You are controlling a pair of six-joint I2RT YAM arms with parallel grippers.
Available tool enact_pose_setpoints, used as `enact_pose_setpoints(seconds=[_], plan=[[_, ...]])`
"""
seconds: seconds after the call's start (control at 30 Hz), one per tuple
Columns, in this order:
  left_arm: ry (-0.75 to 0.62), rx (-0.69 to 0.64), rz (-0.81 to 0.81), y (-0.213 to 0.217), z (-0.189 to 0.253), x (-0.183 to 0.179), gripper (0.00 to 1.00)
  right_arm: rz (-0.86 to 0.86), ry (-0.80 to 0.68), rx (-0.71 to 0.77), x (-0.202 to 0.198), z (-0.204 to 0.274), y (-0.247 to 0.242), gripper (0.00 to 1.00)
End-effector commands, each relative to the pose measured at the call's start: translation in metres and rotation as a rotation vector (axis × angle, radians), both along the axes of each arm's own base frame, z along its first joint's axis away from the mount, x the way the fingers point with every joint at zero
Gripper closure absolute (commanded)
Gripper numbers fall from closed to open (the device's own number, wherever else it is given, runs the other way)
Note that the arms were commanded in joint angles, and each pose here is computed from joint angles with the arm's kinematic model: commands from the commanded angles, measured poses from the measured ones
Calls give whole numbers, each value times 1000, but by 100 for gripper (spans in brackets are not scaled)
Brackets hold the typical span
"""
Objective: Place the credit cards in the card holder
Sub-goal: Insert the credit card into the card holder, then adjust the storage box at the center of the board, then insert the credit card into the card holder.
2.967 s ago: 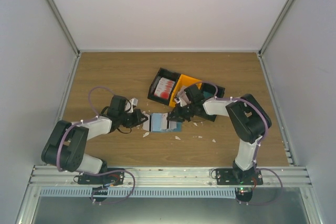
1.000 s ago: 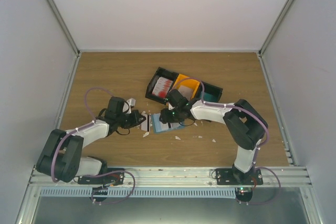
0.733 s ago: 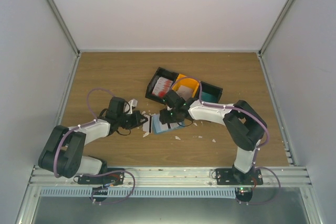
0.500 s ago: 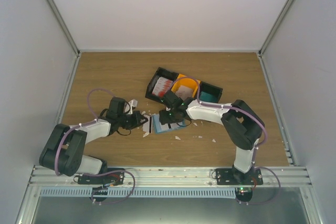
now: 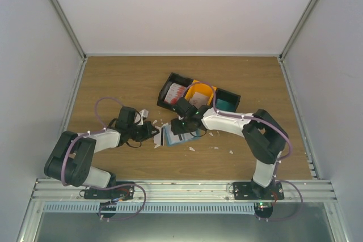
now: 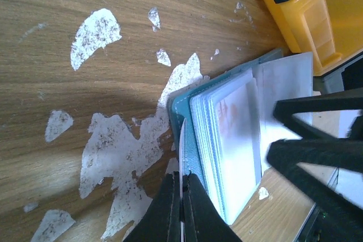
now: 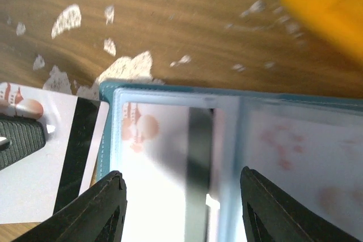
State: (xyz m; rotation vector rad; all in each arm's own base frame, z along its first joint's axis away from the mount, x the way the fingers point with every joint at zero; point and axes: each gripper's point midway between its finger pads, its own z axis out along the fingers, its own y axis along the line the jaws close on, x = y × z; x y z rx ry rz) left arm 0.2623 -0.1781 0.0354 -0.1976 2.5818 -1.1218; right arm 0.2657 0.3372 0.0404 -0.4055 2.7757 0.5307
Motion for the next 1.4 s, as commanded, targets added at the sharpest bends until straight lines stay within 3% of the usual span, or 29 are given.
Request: enact_pose_setpoints(seconds=[0.0, 0.2, 0.4, 0.67, 0.8, 0.93, 1.17, 1.27, 1.37], plan=[[-89, -11, -19, -4, 17, 8, 100, -85, -153, -78, 23, 35, -35, 45], [-206, -58, -59, -13, 52, 8, 100, -158, -126, -247, 17, 16, -83, 54], [-208, -94, -71, -22, 59, 3, 100, -227, -77, -262, 21, 0, -112, 64], [-164, -163, -47, -39, 58, 4, 100, -269, -85, -280, 47, -11, -137, 66], [-154, -199, 21, -45, 58, 10, 100, -299, -141, -280, 71, -2, -145, 61], [-170, -200, 77, -52, 60, 17, 100, -262, -168, -217, 79, 9, -133, 55], [-179, -218, 145, -60, 56, 22, 100, -130, -127, 67, 41, 30, -99, 46], [-155, -220, 166, -64, 49, 24, 100, -99, -101, 113, 30, 27, -93, 47], [-136, -199, 203, -64, 43, 29, 100, -75, -68, 73, 20, 13, -89, 55]])
